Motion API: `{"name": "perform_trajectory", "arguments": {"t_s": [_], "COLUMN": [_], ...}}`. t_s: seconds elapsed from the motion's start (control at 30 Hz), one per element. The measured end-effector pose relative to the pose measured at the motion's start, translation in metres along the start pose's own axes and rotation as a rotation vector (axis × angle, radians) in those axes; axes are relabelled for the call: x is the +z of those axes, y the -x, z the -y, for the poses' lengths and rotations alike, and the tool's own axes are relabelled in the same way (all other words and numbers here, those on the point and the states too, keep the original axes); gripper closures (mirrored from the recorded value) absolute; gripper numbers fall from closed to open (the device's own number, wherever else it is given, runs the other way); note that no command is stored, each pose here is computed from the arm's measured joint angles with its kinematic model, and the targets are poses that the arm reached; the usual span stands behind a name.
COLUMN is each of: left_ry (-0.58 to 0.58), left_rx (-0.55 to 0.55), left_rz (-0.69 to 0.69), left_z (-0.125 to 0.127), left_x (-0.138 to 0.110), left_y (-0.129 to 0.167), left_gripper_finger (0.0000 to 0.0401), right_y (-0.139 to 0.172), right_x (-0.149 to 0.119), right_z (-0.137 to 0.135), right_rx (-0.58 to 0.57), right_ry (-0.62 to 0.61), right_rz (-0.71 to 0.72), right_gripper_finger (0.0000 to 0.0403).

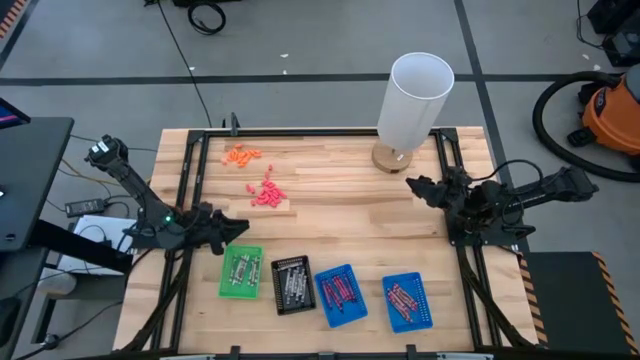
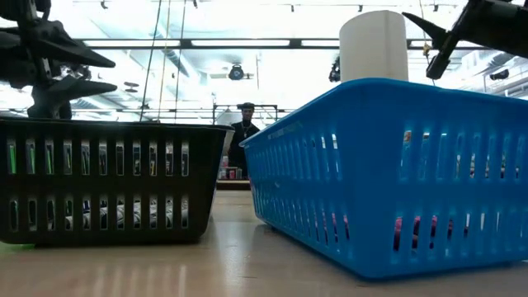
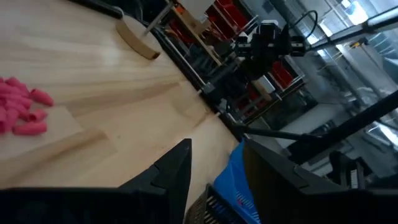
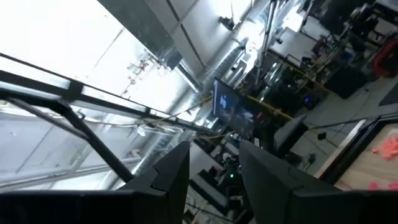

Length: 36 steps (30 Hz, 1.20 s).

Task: Sort crayons
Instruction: Return to Home Position

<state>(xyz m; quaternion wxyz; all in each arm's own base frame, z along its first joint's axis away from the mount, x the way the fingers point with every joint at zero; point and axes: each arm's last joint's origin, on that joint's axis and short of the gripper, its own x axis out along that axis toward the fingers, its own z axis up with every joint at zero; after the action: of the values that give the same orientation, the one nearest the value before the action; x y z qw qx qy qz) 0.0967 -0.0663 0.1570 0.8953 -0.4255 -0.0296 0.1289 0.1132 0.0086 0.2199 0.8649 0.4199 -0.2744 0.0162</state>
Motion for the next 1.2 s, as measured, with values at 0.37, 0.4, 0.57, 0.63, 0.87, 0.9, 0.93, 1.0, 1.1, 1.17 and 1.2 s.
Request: {"name": "perform_trajectory", "arguments": {"t_s": [0.37, 0.4, 0.57, 0.63, 0.87, 0.9, 0.93, 1.0, 1.1, 1.17, 1.2], "left_ry": [-0.071, -0.123, -0.470, -0.546, -0.618, -0.616, -0.617, -0.616, -0.617, -0.617, -0.617], "left_rx": [0.005, 0.014, 0.061, 0.064, 0.066, 0.066, 0.066, 0.065, 0.065, 0.065, 0.065], "left_rz": [0.106, 0.105, 0.076, 0.073, 0.071, 0.071, 0.070, 0.070, 0.070, 0.070, 0.070], "left_z": [0.006, 0.005, -0.001, -0.001, -0.001, -0.001, -0.001, -0.001, -0.001, -0.001, -0.001], "left_x": [0.011, 0.011, 0.007, 0.007, 0.007, 0.007, 0.007, 0.007, 0.007, 0.007, 0.007], "left_y": [-0.004, -0.005, -0.006, -0.006, -0.006, -0.006, -0.006, -0.006, -0.006, -0.006, -0.006], "left_gripper_finger": [0.0248, 0.0248, 0.0248, 0.0248, 0.0248, 0.0248, 0.0248, 0.0248, 0.0248, 0.0248, 0.0248], "right_y": [0.000, 0.000, 0.000, 0.000, 0.000, 0.000, 0.000, 0.000, 0.000, 0.000, 0.000], "right_x": [-0.004, -0.005, -0.007, -0.007, -0.007, -0.007, -0.007, -0.007, -0.007, -0.007, -0.007], "right_z": [0.003, 0.004, 0.006, 0.006, 0.006, 0.006, 0.006, 0.006, 0.006, 0.006, 0.006], "right_rx": [-0.017, -0.022, -0.025, -0.026, -0.026, -0.026, -0.026, -0.026, -0.026, -0.026, -0.026], "right_ry": [0.256, 0.326, 0.484, 0.488, 0.476, 0.476, 0.476, 0.476, 0.476, 0.476, 0.476], "right_rz": [-0.049, -0.067, -0.088, -0.090, -0.090, -0.090, -0.090, -0.090, -0.090, -0.090, -0.090], "right_gripper_finger": [0.0254, 0.0254, 0.0254, 0.0254, 0.0254, 0.0254, 0.0254, 0.0254, 0.0254, 0.0254, 0.0254]}}
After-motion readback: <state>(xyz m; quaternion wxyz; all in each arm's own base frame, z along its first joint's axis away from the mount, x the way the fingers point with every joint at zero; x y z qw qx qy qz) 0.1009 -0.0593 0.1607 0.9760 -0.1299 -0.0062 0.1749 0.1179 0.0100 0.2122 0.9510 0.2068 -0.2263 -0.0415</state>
